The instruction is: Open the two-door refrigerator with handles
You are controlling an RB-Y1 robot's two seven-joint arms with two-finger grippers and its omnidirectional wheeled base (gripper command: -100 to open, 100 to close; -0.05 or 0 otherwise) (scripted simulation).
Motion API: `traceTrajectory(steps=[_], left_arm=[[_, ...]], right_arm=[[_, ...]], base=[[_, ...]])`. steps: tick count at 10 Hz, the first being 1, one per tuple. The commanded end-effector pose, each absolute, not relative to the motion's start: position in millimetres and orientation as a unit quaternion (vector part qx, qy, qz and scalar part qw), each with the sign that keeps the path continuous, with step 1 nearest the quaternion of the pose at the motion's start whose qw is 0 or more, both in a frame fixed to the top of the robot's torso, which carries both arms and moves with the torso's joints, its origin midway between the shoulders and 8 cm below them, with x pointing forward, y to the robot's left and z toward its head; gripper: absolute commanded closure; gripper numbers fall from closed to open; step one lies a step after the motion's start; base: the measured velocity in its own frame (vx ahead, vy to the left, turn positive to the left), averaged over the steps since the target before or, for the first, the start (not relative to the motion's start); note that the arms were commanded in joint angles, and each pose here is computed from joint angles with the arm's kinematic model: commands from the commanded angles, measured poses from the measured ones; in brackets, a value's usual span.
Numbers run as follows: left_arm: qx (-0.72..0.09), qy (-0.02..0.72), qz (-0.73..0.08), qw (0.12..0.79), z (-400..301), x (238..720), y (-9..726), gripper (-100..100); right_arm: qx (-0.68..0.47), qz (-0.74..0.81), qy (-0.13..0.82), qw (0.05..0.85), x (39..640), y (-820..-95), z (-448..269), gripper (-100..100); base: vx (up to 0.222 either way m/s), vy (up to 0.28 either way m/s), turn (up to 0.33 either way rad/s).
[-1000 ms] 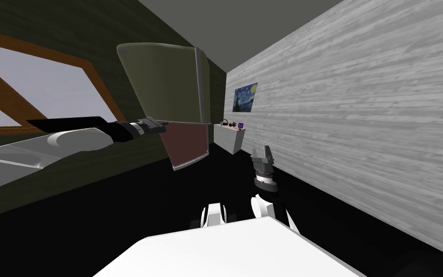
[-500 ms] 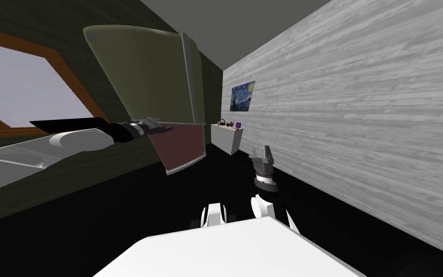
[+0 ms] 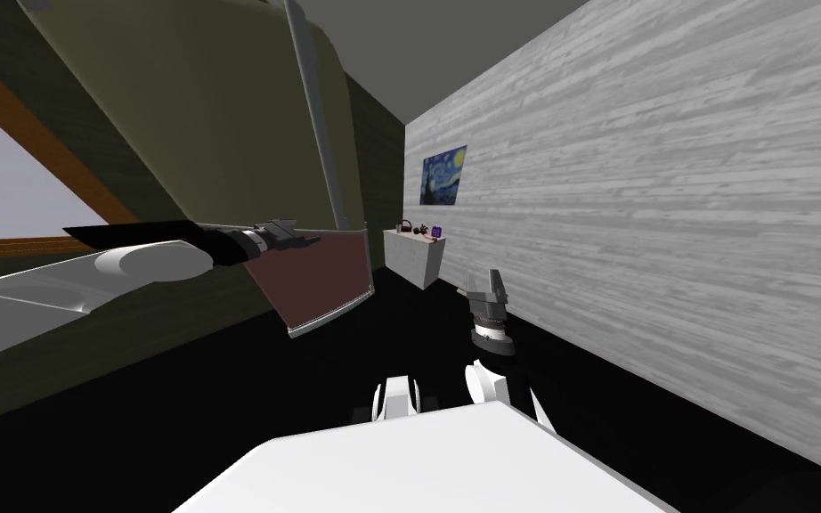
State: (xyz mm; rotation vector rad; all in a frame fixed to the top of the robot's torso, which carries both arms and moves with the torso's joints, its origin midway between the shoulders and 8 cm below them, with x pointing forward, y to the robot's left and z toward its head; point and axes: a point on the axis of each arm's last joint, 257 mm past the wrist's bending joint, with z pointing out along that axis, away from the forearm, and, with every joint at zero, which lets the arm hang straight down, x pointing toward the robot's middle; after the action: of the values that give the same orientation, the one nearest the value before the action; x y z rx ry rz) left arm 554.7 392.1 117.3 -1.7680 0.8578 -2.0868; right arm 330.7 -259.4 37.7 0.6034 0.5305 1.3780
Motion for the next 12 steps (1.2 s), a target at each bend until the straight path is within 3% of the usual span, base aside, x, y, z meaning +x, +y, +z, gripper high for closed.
traceTrajectory(steps=[1,3,6,7,12], left_arm=[[-0.615,0.294,-0.718,0.141,112,557,397,-100],[-0.618,0.293,-0.716,0.143,108,559,401,-100],[-0.616,0.294,-0.716,0.144,114,558,401,-100],[-0.616,0.294,-0.716,0.143,115,557,401,100],[-0.6,0.325,-0.723,0.108,119,545,352,100]], right_arm=[[0.271,0.618,0.238,0.698,331,-259,38,0],[0.271,0.618,0.238,0.698,331,-259,38,0],[0.271,0.618,0.238,0.698,331,-259,38,0],[0.271,0.618,0.238,0.698,331,-259,38,0],[0.27,0.618,0.238,0.699,331,-259,38,0]], base=[[0.212,-0.071,-0.099],[0.236,-0.075,-0.105],[0.09,-0.041,-0.013],[0.012,-0.006,0.003],[-0.119,0.129,0.002]])
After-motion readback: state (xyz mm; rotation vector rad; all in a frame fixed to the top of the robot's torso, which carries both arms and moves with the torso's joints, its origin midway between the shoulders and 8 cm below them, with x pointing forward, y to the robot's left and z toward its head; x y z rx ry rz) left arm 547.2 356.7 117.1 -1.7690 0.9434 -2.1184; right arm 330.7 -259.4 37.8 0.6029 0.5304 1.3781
